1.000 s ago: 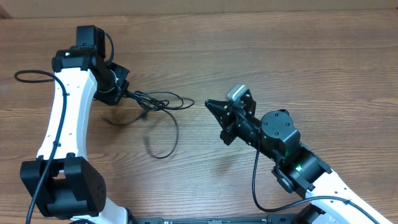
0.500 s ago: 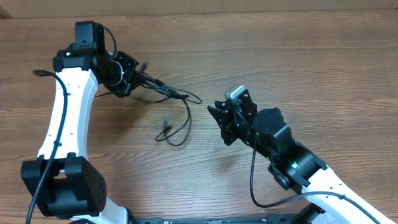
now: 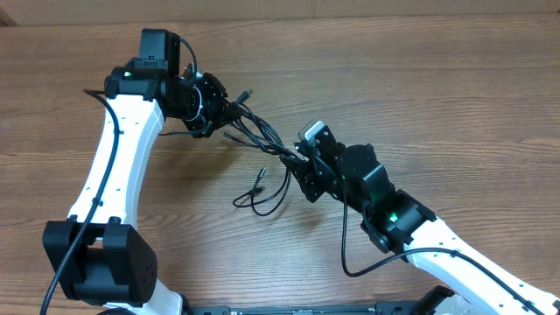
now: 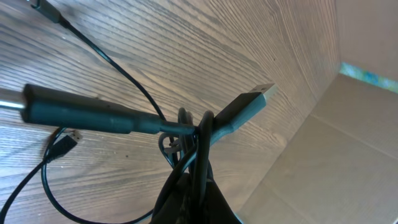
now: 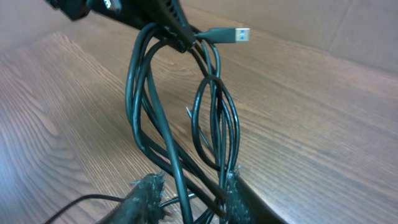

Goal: Untangle cables

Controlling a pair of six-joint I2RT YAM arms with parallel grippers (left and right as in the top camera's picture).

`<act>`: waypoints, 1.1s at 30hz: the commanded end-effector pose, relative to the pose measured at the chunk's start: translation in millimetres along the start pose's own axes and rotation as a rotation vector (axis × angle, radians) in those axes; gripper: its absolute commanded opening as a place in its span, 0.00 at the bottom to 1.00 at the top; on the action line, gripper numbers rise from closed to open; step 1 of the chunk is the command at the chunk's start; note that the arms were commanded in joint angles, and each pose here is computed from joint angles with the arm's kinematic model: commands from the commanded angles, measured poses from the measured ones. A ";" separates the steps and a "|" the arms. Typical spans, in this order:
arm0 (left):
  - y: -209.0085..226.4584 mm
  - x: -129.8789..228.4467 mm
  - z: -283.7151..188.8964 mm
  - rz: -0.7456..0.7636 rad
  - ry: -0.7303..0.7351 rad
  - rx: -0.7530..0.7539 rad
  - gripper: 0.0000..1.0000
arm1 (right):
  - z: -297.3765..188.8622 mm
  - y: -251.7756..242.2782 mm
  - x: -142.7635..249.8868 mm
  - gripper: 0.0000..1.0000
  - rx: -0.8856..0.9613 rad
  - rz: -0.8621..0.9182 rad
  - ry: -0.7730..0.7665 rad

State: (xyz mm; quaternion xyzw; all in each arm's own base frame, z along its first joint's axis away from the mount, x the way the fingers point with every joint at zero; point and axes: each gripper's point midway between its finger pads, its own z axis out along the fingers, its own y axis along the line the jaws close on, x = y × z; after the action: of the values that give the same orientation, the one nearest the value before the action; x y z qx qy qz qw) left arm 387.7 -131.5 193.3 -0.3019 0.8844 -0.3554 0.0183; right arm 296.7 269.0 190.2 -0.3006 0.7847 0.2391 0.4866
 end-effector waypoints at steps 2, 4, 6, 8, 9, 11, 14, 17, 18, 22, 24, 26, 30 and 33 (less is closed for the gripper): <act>-8.9 7.4 1.6 0.041 0.027 0.027 0.04 | 2.4 3.2 -0.6 0.12 -0.018 0.002 -0.001; -9.4 4.9 0.9 0.044 0.019 0.032 0.04 | 2.3 3.0 5.5 0.06 -0.017 0.006 0.024; -7.9 -0.5 -0.9 0.041 0.000 0.029 0.04 | 1.7 2.7 18.4 0.04 -0.016 0.017 0.076; -2.9 -8.0 -2.7 0.025 -0.033 0.008 0.04 | 0.0 11.9 30.9 0.04 -0.068 0.027 0.128; 0.9 -12.8 -3.6 0.012 -0.056 -0.010 0.04 | -0.4 14.6 32.6 0.04 -0.084 0.029 0.136; 7.3 -20.9 -5.3 -0.013 -0.097 -0.041 0.04 | -1.0 18.6 33.2 0.04 -0.108 0.031 0.139; 17.3 -33.3 -9.2 -0.073 -0.162 -0.083 0.04 | -1.5 19.8 35.2 0.04 -0.114 0.034 0.148; 24.8 -43.9 -15.5 -0.145 -0.201 -0.093 0.04 | -2.9 19.6 43.9 0.04 -0.112 0.044 0.184; 27.0 -46.9 -17.6 -0.164 -0.211 -0.094 0.04 | -3.3 19.6 46.2 0.04 -0.112 0.046 0.193; 35.3 -63.5 -30.0 -0.229 -0.251 -0.077 0.04 | -8.7 24.7 51.8 0.04 -0.138 0.053 0.222; 39.8 -70.3 -35.9 -0.251 -0.266 -0.070 0.07 | -12.6 29.6 48.0 0.04 -0.164 0.053 0.211; 42.3 -73.4 -39.0 -0.261 -0.271 -0.067 0.08 | -15.5 30.2 43.3 0.04 -0.165 0.050 0.196; 43.9 -75.3 -40.8 -0.267 -0.276 -0.066 0.50 | -21.3 31.1 33.7 0.04 -0.166 0.043 0.163; 43.2 -74.6 -40.1 -0.265 -0.274 -0.066 0.69 | -22.2 31.3 31.0 0.04 -0.166 0.041 0.153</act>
State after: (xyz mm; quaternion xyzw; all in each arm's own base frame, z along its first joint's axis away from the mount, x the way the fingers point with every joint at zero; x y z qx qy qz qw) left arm 413.8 -40.0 179.6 -0.4643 0.8351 -0.2856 0.0737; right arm 251.6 266.6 159.5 -0.3394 0.8152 0.2782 0.3780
